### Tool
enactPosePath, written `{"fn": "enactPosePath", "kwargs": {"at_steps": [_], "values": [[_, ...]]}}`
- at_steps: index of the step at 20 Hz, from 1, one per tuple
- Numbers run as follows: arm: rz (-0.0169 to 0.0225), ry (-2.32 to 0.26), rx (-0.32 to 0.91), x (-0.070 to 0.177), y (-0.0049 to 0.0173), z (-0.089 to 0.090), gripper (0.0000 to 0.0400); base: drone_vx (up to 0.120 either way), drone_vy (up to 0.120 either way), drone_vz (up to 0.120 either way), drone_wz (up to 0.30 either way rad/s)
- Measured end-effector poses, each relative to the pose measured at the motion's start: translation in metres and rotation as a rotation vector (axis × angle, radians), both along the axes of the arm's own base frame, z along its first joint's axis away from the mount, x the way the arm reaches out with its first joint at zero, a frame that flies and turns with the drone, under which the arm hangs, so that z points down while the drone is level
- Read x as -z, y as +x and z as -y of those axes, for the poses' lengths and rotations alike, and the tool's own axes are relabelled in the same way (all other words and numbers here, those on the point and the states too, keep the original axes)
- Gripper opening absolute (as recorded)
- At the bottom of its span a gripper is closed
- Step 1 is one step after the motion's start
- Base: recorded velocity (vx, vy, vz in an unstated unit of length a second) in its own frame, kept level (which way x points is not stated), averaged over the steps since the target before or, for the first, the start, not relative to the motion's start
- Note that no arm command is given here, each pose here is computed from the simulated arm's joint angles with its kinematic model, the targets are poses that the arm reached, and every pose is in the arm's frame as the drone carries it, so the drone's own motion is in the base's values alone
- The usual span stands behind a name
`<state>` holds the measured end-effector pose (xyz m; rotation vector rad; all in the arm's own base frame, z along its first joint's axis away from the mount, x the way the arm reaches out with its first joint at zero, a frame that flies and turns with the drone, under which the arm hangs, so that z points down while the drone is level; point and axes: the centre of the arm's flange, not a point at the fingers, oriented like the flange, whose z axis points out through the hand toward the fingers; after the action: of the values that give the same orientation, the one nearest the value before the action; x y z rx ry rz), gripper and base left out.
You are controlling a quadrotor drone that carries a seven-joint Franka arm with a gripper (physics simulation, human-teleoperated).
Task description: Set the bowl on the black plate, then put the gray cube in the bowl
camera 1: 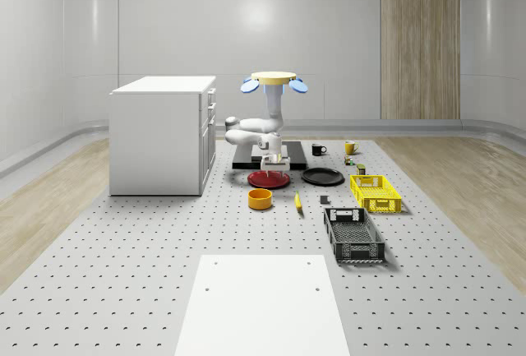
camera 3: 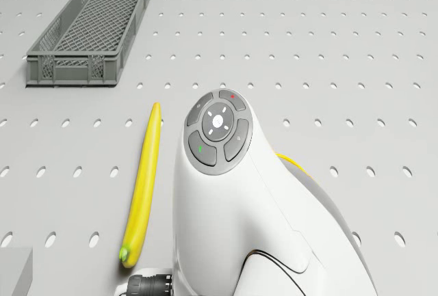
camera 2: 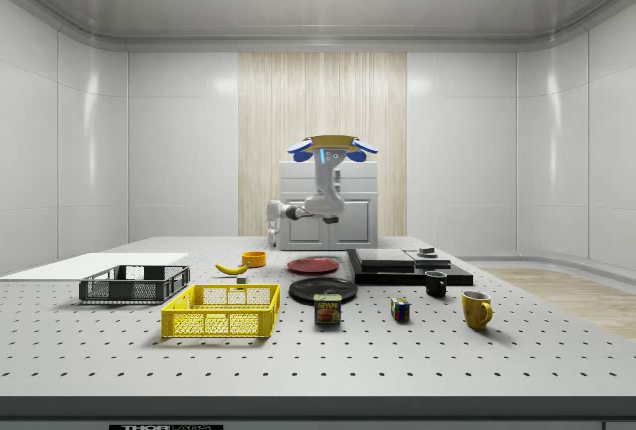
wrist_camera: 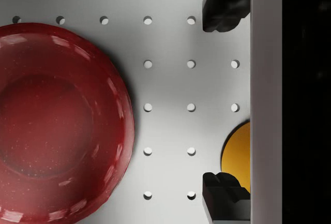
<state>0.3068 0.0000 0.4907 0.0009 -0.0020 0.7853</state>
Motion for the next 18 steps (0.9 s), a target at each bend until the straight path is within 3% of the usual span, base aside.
{"fn": "enactPosePath", "kwargs": {"at_steps": [18], "values": [[0.0, 0.0, 0.0, 0.0, 0.0, 0.0, 0.04, 0.12, 0.0, 0.0, 0.0]]}}
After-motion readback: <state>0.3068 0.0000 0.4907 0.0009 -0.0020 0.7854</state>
